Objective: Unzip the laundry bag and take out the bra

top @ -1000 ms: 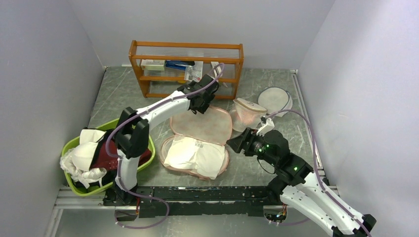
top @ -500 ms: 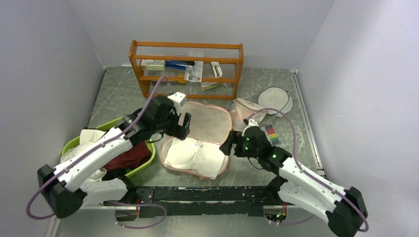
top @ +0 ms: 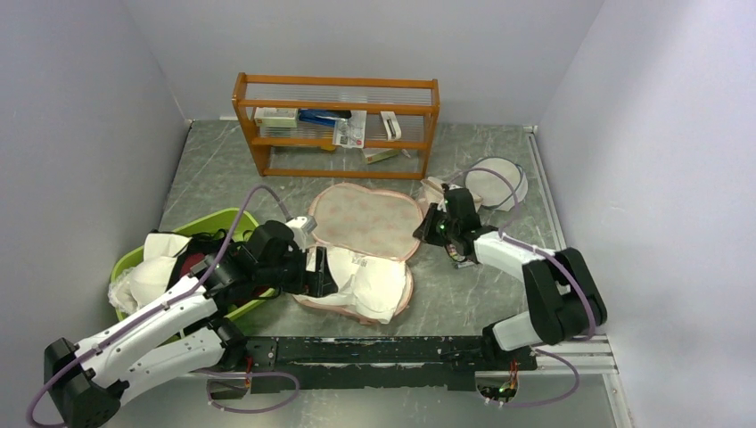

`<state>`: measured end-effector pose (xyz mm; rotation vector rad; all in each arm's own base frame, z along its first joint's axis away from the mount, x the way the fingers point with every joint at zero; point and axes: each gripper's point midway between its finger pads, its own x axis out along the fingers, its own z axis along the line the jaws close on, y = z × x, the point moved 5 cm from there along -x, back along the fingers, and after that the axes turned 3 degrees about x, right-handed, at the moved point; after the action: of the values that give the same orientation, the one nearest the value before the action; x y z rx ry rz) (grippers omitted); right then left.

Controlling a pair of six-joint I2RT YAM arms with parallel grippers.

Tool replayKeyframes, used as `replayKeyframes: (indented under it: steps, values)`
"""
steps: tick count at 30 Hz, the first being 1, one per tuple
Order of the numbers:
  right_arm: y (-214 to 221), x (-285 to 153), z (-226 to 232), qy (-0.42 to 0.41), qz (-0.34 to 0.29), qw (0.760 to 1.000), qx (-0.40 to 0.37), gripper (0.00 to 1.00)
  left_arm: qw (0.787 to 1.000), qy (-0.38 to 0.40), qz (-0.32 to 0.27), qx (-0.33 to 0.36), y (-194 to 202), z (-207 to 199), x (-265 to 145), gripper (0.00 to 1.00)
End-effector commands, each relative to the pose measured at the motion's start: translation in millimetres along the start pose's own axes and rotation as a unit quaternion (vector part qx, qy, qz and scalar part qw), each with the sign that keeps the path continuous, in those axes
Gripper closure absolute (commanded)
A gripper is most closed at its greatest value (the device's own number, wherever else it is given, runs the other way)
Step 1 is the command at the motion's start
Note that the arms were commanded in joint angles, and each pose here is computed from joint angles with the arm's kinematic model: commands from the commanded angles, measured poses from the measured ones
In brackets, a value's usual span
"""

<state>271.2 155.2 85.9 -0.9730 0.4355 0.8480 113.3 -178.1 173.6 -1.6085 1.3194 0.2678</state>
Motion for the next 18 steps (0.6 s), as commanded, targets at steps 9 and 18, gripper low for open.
replayKeyframes:
  steps: [9,18]
  values:
    - [-14,15,-45,-0.014,-0.015,1.000,0.010,1.00,1.000,-0.016,0.008,0.010,9,-22,22,0.06]
    - [0,-20,-25,-0.074,-0.008,0.997,-0.012,0.65,0.975,-0.170,0.014,0.144,13,-36,45,0.14]
